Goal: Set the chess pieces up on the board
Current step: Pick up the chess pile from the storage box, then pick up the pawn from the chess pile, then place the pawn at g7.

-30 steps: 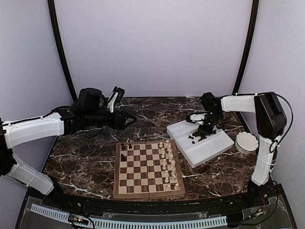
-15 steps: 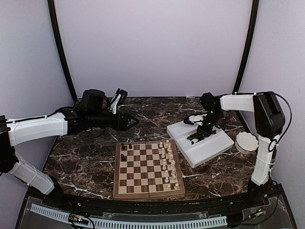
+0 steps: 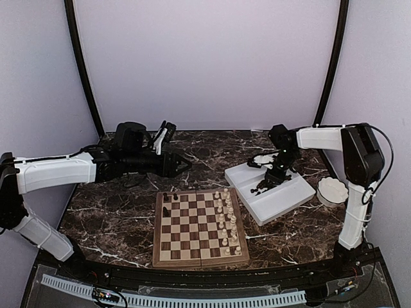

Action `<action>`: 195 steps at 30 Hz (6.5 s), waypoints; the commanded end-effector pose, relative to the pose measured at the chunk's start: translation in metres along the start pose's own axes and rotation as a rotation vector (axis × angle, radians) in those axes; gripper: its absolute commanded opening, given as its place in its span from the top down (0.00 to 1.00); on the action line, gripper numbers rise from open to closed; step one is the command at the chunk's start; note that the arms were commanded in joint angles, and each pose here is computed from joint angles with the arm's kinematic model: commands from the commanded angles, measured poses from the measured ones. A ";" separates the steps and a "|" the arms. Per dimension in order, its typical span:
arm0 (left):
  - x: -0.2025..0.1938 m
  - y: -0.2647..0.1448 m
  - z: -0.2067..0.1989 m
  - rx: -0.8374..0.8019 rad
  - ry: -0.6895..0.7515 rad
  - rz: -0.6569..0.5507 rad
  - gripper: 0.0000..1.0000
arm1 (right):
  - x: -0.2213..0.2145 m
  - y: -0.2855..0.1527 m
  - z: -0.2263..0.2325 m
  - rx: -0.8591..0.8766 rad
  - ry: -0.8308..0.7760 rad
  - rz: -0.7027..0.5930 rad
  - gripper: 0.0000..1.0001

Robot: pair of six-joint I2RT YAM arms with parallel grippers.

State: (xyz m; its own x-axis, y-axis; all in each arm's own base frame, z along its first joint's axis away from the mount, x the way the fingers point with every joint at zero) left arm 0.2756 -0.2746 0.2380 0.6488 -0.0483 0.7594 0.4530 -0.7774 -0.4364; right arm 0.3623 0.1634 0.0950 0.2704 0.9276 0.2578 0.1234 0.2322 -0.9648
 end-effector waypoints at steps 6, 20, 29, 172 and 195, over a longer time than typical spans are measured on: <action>0.009 -0.001 -0.011 -0.041 -0.001 -0.037 0.39 | 0.002 0.032 0.024 0.089 -0.127 0.045 0.52; 0.007 0.001 -0.011 -0.048 0.015 -0.041 0.39 | -0.013 -0.003 0.032 0.075 -0.122 0.056 0.56; 0.008 0.001 -0.013 -0.055 0.015 -0.048 0.39 | 0.008 -0.018 0.021 0.081 -0.058 -0.041 0.78; -0.080 0.030 0.015 0.448 0.121 0.730 0.96 | -0.038 -0.067 0.026 -0.016 0.236 -0.434 0.91; -0.093 0.040 0.037 0.548 0.096 0.762 0.94 | -0.039 -0.062 0.027 0.002 0.239 -0.425 0.90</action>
State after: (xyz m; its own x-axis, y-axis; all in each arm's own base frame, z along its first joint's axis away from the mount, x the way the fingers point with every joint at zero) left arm 0.2502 -0.2805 0.1254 0.8349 -0.5174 0.1878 0.1471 -0.1191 -0.9819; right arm 0.3194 0.1208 0.1411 0.4123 0.6621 0.6259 0.2625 0.5715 -0.7775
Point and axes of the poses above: each gripper's point midway between its finger pads, its own y axis out along the fingers, its own z axis along the line the jaws close on, x = y × z, the point moved 6 cm from there along -y, back along the fingers, and after that the axes turned 5 degrees about -y, right-handed, at the moved point
